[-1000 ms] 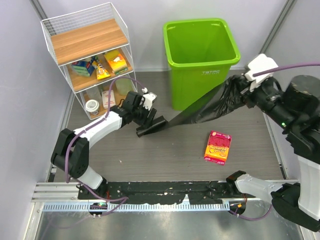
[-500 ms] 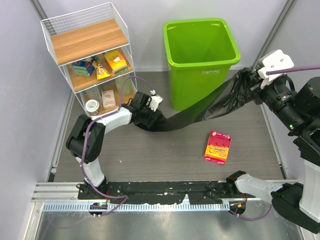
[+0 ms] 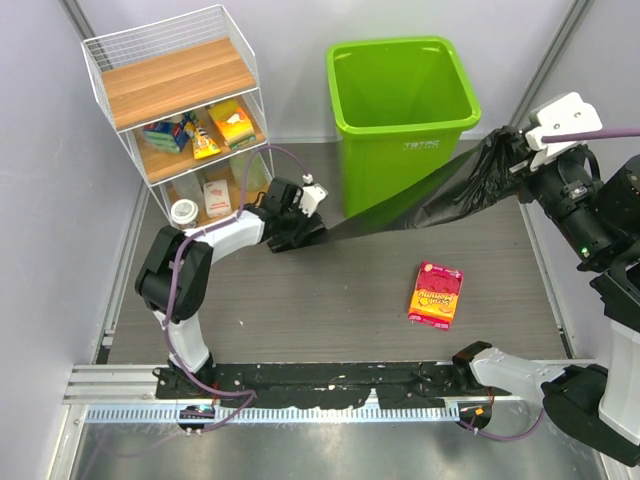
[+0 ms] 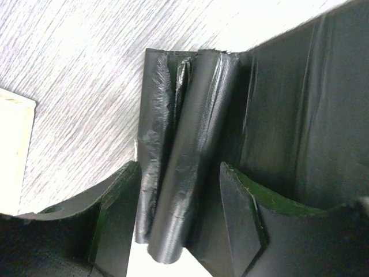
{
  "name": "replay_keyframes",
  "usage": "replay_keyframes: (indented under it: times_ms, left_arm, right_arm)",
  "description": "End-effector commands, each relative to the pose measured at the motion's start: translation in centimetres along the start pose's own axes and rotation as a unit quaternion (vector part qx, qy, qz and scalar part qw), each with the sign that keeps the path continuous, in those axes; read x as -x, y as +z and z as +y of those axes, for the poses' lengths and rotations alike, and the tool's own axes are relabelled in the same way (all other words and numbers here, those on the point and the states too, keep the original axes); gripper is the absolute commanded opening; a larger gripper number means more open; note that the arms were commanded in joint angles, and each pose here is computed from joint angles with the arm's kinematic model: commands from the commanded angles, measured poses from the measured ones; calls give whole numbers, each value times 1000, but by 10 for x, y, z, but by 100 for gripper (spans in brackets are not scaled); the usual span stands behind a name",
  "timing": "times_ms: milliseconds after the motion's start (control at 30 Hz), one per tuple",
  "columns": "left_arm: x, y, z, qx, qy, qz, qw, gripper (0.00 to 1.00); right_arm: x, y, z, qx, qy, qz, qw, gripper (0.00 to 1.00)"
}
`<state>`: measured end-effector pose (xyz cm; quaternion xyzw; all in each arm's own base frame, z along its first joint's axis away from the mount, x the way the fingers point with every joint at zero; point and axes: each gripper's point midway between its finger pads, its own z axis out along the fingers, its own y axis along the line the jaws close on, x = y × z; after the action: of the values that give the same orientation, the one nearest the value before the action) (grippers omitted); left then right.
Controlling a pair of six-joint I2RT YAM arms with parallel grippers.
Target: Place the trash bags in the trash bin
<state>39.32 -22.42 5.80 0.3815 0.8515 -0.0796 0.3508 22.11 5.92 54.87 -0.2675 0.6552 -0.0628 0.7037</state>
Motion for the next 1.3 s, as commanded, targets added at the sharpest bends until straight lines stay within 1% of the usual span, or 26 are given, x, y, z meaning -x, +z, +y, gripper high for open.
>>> replay_keyframes:
  times_ms: [0, 200, 433, 667, 967, 1200, 1267]
  left_arm:
    - [1, 5, 7, -6, 19, 7, 1000, 60]
    - [-6, 7, -4, -40, 18, 30, 999, 62]
    - [-7, 14, 2, -28, 11, 52, 998, 62]
    - [-3, 17, 3, -30, 7, 57, 998, 63]
    - [-7, 28, 5, -28, 9, 80, 996, 64]
    - [-8, 33, 4, -24, 16, 90, 996, 62]
    - [-8, 35, 2, -26, 18, 95, 995, 56]
  right_arm:
    - [26, -12, -32, -67, 4, -42, 997, 2]
    - [35, -27, -53, -114, 13, -56, 992, 1]
    - [49, -37, -73, -159, 42, -79, 983, 1]
    - [55, -40, -88, -196, 54, -83, 976, 1]
    - [71, -52, -113, -251, 78, -104, 959, 2]
    - [69, -58, -119, -267, 77, -101, 955, 2]
    - [66, -56, -117, -265, 75, -96, 956, 1]
